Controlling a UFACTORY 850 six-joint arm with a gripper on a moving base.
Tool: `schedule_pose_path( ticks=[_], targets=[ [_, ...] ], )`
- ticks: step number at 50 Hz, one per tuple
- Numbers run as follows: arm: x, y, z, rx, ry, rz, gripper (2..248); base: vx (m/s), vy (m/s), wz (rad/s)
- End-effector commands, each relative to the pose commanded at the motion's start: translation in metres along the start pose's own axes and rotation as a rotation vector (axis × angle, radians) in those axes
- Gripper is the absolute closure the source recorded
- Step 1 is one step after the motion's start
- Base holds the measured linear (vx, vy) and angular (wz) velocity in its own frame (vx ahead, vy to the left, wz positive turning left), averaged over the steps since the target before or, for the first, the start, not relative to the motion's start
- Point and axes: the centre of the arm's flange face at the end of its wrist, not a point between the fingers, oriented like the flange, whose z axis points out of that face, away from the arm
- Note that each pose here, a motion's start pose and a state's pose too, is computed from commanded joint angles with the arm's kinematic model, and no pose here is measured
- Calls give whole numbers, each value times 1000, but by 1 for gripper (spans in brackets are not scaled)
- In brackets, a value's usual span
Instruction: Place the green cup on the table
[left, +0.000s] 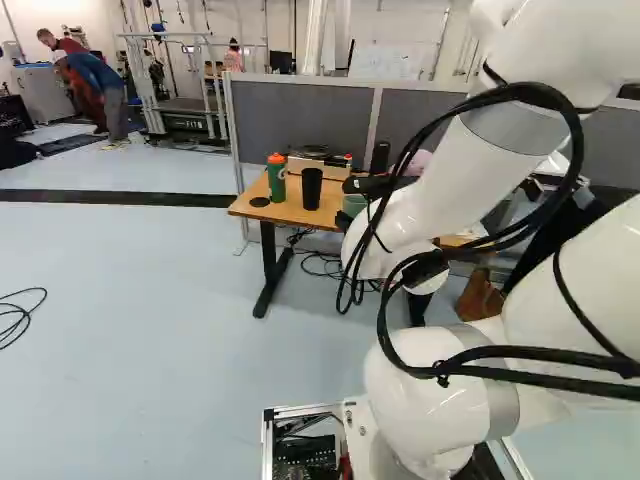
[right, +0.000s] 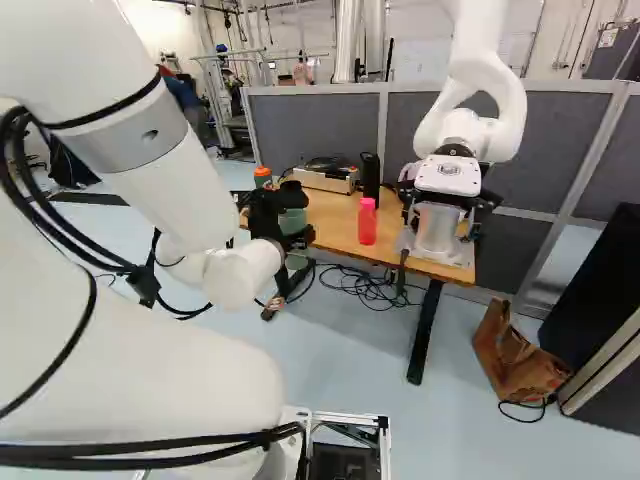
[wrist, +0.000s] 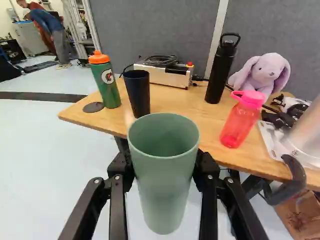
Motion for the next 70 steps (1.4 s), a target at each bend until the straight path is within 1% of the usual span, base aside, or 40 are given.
schedule_pose_path(
  ticks=[13,41,70],
  targets=[
    [7,-1,14,3,-6,-1,123,45,1,12],
    [30,-1,68,2,-16,-1,123,-1,0,0],
    [54,3,124,-39,40,31,123,0,0,0]
  ],
)
